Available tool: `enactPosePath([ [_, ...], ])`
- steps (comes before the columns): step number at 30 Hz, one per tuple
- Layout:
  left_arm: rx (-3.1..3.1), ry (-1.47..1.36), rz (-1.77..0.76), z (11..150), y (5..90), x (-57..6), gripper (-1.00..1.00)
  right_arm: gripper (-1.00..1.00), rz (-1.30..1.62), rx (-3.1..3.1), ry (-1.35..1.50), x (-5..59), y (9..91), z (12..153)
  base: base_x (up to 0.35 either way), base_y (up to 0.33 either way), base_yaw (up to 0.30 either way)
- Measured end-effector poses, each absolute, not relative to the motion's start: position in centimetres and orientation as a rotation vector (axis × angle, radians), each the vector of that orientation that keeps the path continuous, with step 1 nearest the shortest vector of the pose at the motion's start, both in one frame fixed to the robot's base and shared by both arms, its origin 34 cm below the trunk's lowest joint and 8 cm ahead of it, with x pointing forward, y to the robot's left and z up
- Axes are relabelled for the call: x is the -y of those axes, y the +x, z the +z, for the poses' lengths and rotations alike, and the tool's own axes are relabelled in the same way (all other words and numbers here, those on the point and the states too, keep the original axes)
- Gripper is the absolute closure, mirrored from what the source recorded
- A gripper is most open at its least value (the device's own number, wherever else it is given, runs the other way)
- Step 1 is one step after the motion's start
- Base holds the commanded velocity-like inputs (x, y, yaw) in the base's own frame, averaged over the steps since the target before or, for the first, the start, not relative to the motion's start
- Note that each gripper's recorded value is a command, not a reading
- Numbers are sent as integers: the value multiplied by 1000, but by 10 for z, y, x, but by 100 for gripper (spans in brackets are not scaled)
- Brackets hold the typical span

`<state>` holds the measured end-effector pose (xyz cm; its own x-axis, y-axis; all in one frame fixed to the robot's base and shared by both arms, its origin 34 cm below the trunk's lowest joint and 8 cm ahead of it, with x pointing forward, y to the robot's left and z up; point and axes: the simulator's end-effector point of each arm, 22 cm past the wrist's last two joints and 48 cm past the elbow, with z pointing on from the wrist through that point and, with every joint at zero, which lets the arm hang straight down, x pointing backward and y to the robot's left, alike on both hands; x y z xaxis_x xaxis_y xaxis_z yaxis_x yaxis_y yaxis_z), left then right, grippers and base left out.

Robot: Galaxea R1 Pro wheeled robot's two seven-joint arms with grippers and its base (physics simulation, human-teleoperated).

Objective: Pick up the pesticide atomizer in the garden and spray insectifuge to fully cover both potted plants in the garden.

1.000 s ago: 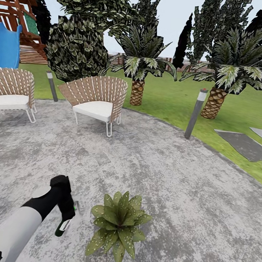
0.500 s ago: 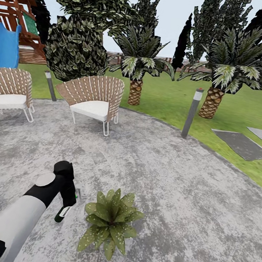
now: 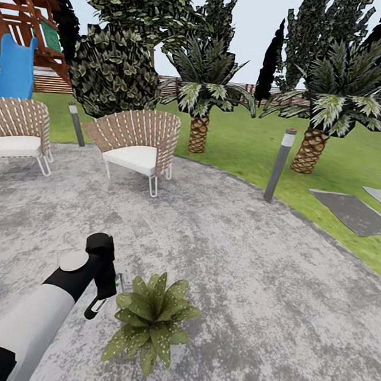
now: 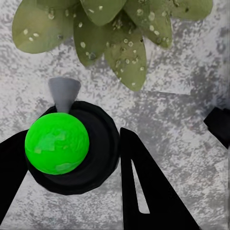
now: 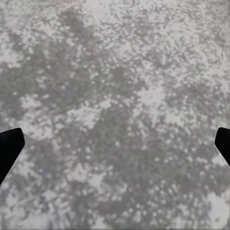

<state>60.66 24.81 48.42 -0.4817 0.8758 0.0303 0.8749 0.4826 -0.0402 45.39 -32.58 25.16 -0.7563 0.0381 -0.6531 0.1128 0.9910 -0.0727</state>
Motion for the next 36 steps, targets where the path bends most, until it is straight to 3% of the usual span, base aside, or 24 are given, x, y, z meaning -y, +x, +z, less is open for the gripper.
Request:
enactPosePath([
  [10, 2629, -1627, 30, 483, 605, -229, 100, -100, -140, -2427, 105, 326, 454, 252, 0, -21, 247],
  [24, 2597, -1662, 9, 482, 604, -222, 100, -100, -140, -2428, 105, 326, 454, 251, 0, -264, 15],
  [36, 2594, -1663, 12, 481, 602, -222, 100, -100, -139, -2429, 105, 326, 453, 251, -97, -235, 253],
])
